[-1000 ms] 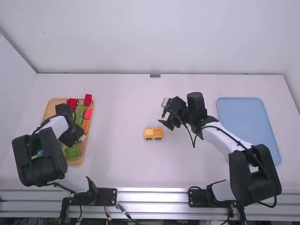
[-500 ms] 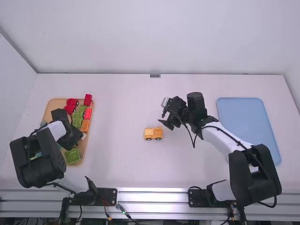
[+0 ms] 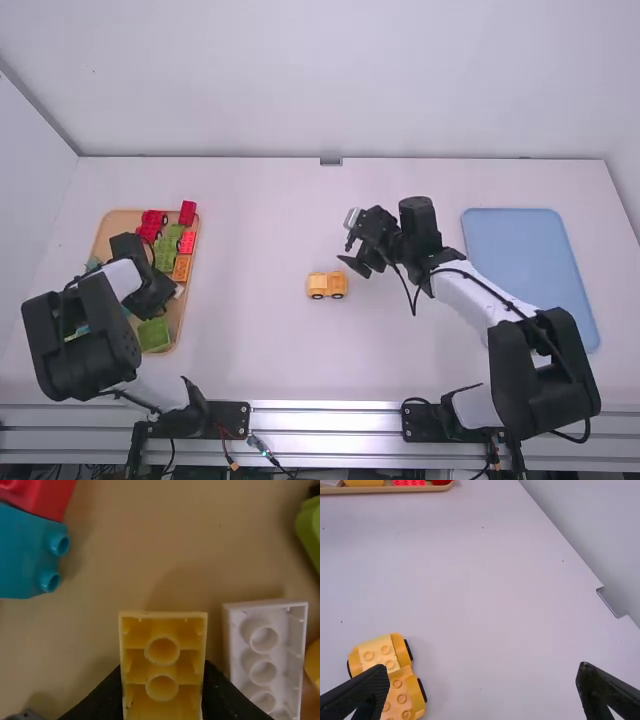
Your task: Assemble lego blocks to make yellow taxi
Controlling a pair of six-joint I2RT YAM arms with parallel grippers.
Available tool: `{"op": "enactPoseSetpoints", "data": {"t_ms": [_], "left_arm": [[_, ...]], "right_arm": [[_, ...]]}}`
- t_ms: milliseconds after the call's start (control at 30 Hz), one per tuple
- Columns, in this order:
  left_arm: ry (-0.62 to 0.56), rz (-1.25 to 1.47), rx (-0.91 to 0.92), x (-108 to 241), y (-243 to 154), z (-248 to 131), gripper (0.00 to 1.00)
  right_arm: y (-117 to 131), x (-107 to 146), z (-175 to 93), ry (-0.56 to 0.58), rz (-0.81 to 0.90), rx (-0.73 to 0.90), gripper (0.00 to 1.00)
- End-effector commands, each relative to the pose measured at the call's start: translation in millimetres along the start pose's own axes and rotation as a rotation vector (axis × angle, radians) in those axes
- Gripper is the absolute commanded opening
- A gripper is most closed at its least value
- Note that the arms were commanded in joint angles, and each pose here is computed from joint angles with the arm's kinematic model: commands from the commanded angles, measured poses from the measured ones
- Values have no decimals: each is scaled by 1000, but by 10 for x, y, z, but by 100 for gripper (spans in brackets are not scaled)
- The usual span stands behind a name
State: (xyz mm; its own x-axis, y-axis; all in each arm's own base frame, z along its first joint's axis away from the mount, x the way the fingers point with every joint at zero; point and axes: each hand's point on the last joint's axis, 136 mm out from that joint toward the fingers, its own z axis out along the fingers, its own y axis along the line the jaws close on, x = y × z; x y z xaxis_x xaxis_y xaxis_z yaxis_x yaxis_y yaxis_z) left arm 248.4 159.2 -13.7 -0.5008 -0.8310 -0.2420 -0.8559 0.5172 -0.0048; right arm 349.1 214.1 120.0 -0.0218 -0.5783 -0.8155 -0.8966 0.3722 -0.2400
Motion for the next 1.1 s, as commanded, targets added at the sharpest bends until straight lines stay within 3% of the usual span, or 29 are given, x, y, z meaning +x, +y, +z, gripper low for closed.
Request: {"op": "enactPoseSetpoints", "data": {"t_ms": [0,100,267,333,467,567,867,1067], "left_arm": [[6,13,-28,40,65,40,33],[-9,16,-24,27,61,60,30],[-17,14,-14,4,41,56,34],[-20,13,-13,-21,30,40,30],[-48,9,2,-152,-30,-60,6],[-89,-4,26,-269,-79,-195,5],[-246,202,364,-395,-654,-1002,8],[-328,610,731,22,-1394,-1670,9]], "right_arm": [[11,-37,-31,-12,2,-1,99],[10,-37,-31,-12,2,-1,99],[4,-45,-32,-16,-1,1,99],[4,-45,-32,-15,-2,2,99],[-10,-60,-31,-21,-2,7,99],[-28,-81,-34,-29,13,14,99],[-133,-207,-46,-84,209,45,99],[-104,-432,-79,-190,272,-16,99]]}}
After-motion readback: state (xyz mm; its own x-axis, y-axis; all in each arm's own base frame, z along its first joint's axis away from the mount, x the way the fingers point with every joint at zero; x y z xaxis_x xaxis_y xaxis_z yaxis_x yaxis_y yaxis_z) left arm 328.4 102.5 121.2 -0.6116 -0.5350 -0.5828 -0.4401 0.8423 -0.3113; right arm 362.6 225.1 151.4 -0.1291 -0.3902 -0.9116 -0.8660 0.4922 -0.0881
